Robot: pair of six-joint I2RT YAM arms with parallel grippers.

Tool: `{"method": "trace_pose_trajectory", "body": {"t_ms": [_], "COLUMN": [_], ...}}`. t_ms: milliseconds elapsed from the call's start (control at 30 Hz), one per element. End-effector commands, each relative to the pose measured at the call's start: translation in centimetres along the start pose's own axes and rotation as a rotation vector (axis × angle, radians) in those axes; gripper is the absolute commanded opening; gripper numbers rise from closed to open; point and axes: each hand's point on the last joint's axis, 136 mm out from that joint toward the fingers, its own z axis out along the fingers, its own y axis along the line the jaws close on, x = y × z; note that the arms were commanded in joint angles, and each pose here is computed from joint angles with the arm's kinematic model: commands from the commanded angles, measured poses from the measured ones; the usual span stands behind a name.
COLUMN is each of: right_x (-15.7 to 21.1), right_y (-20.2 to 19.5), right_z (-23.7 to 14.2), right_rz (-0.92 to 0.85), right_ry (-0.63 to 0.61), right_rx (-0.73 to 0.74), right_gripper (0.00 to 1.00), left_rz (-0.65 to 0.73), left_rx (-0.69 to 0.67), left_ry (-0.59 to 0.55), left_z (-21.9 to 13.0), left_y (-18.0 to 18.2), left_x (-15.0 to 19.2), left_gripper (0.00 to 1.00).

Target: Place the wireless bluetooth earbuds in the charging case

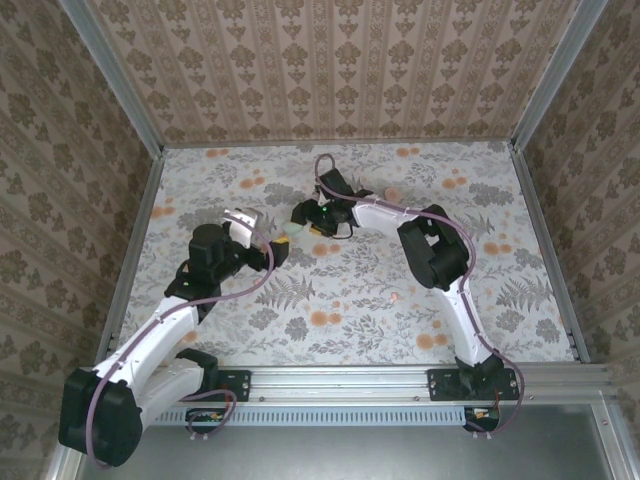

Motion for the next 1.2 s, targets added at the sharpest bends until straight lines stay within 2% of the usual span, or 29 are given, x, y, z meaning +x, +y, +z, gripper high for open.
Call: {"method": "trace_pose_trajectory", "body": {"t_ms": [0, 200, 333, 467, 633, 767, 933, 1167], "right_x": [-0.6, -2.7, -5.0, -7.0, -8.6, -9.7, -10.5, -11.5], "right_y": [-1.4, -3.2, -8.3, -13.2, -15.3, -16.1, -17.4, -18.7], "right_z": [-4.4, -11.2, -14.6, -16.6, -17.3, -16.5, -15.3, -14.6], "right_rz": [-0.061, -0.181, -0.186, -0.178, -0.226, -0.274, -0.277, -0.278], "right_ry": [-0.049, -0.12, -0.104, -0.083, -0.082, -0.063, 0.0, 0.015], "right_rx": [0.148, 0.275, 0.425, 0.557, 0.649, 0.692, 0.739, 0.78], "right_gripper": [0.63, 0.63, 0.64, 0.65, 0.69, 0.71, 0.73, 0.73], "left_rz": [-0.011, -0.041, -0.058, -0.043, -0.042, -0.052, -0.044, -0.023], "left_rx": [0.017, 0.018, 0.042, 0.066, 0.105, 0.136, 0.119, 0.119], "left_ry": [-0.018, -0.003, 0.072, 0.051, 0.055, 0.074, 0.073, 0.072], "left_z": [-0.2, 0.0, 0.9, 1.4, 2.0, 2.2, 2.1, 1.8], "left_y": [-0.2, -0.1, -0.3, -0.5, -1.0, -1.5, -1.2, -1.3], "left_x": [-0.3, -0.3, 0.1, -0.9, -0.8, -0.2, -0.1, 0.1], "left_gripper": [1.0, 1.0, 1.0, 1.0, 1.0, 1.0, 1.0, 1.0]}}
